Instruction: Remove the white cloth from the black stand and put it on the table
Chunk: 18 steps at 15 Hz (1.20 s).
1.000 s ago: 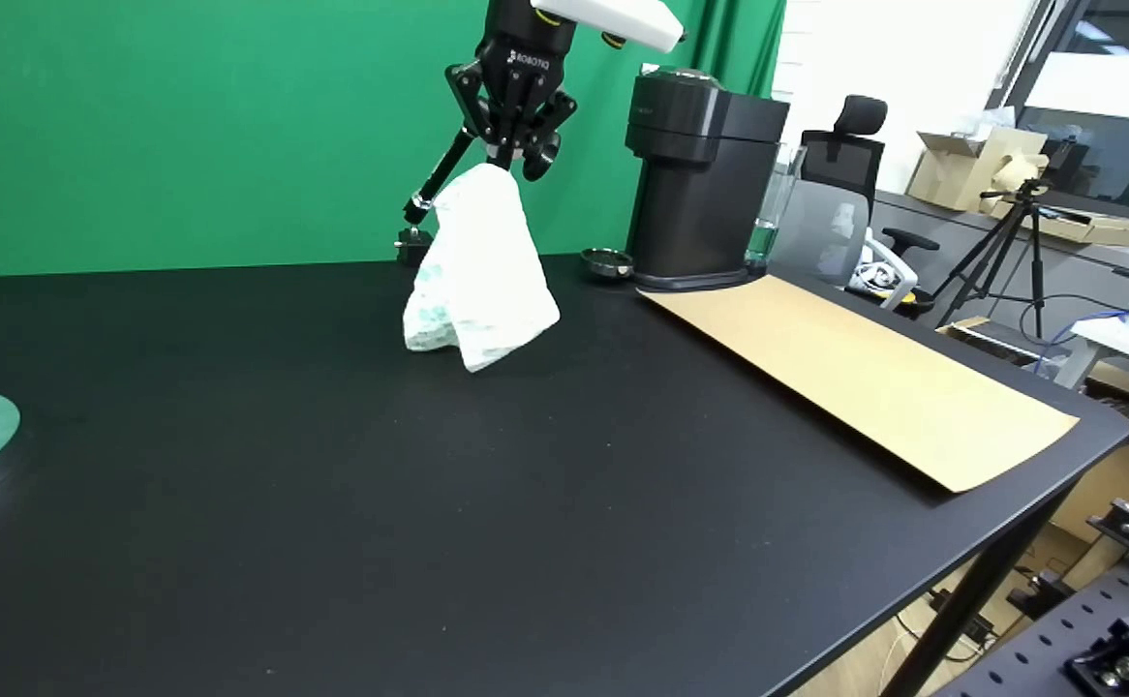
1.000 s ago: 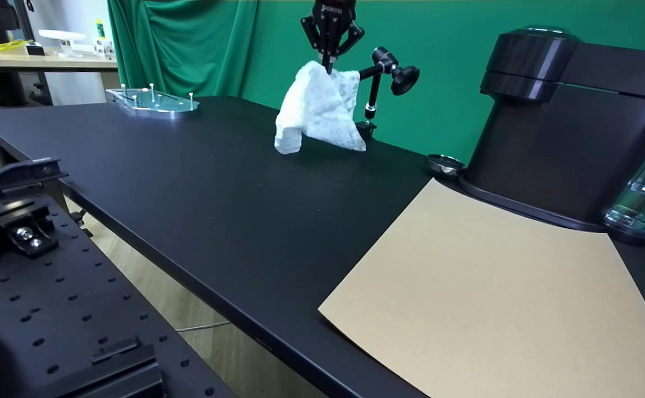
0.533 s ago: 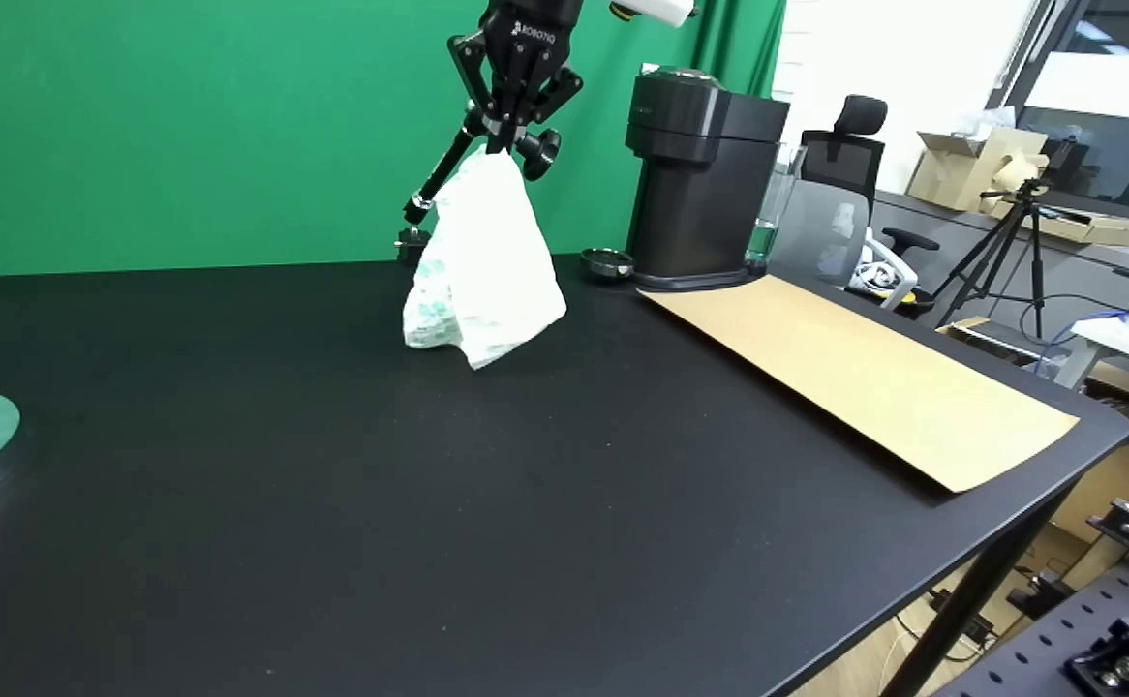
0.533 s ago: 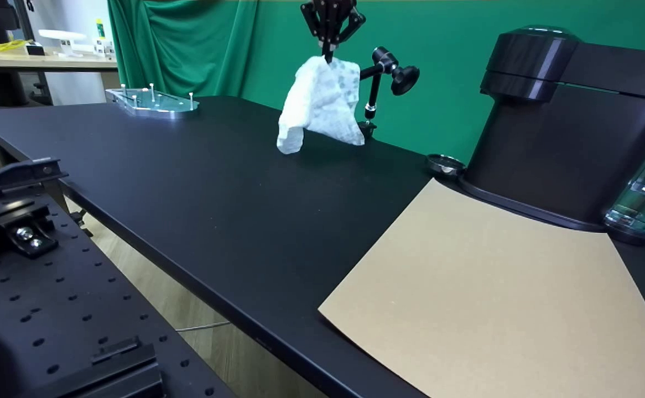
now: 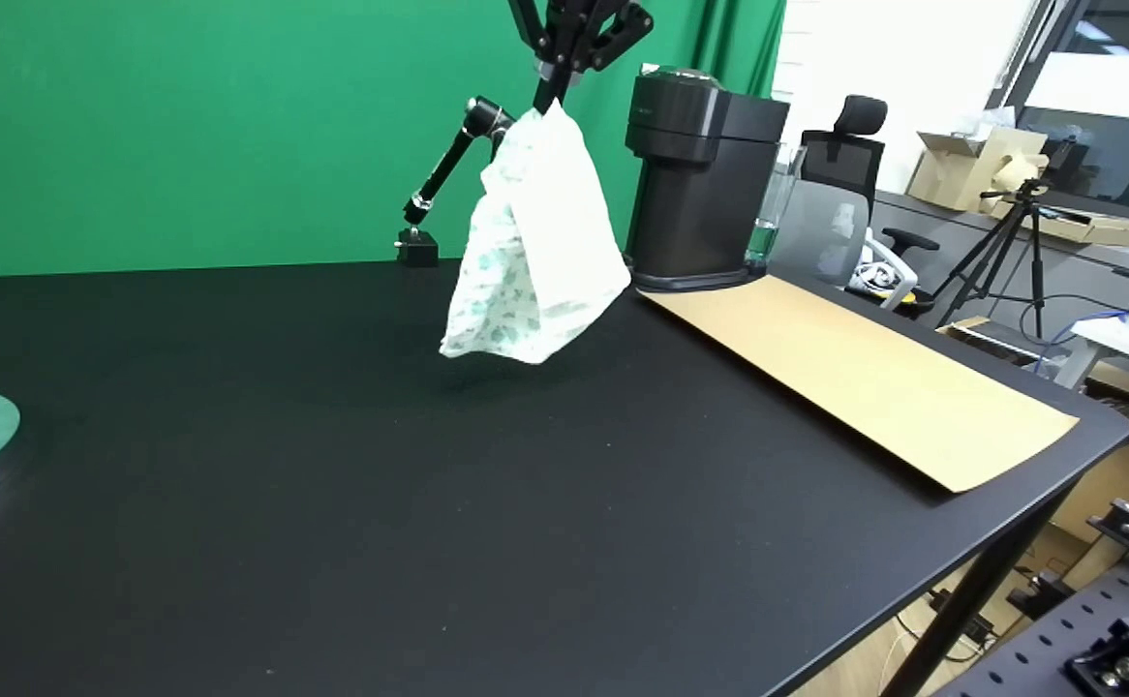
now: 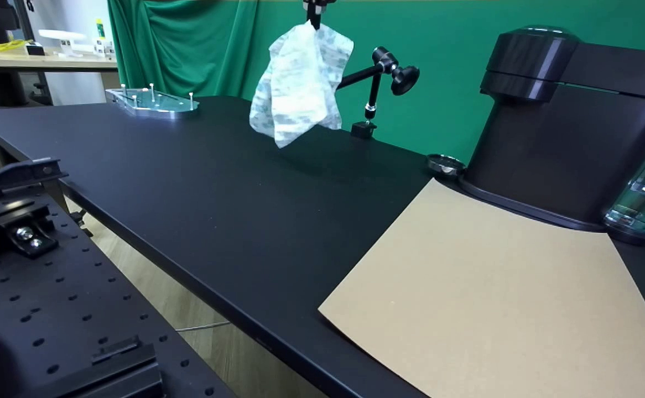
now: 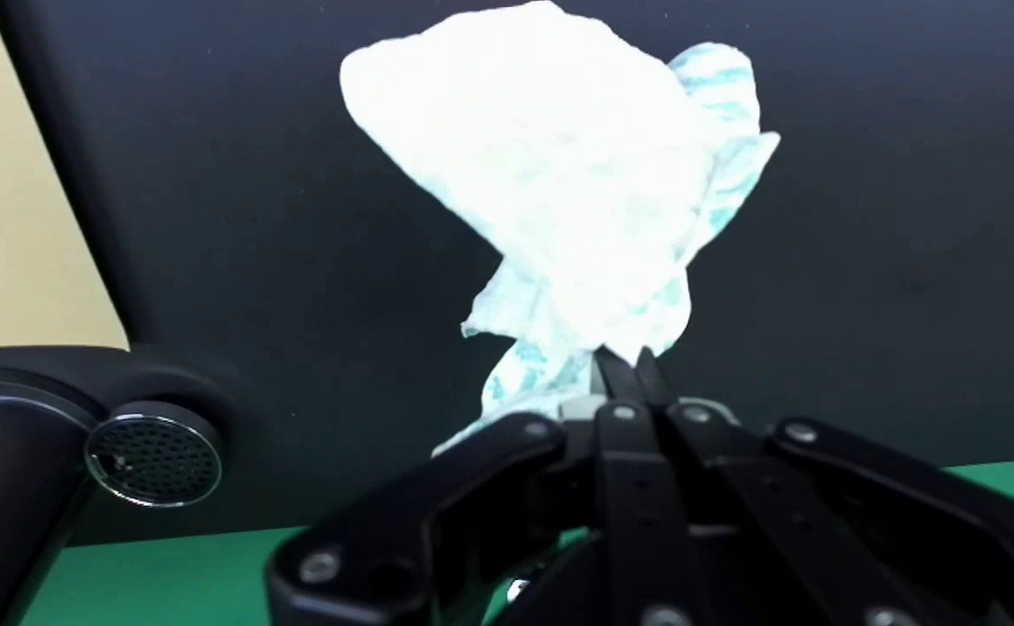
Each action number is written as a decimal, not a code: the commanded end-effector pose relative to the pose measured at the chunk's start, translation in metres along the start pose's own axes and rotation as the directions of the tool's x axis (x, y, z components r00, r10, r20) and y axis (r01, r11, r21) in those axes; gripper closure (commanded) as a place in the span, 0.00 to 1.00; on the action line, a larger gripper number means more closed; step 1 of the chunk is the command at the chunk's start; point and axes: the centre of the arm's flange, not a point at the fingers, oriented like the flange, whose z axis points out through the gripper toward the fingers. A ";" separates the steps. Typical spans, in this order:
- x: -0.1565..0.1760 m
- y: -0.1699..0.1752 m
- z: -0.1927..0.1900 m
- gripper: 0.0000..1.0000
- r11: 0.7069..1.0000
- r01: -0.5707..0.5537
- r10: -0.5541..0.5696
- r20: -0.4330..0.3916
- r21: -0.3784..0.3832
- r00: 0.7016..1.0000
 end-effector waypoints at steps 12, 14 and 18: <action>-0.077 0.104 0.015 1.00 0.962 -0.263 0.267 0.061 -0.070 0.962; -0.077 0.118 0.029 1.00 0.958 -0.276 0.283 0.094 -0.080 0.955; -0.083 0.133 0.052 0.60 0.950 -0.299 0.311 0.151 -0.093 0.938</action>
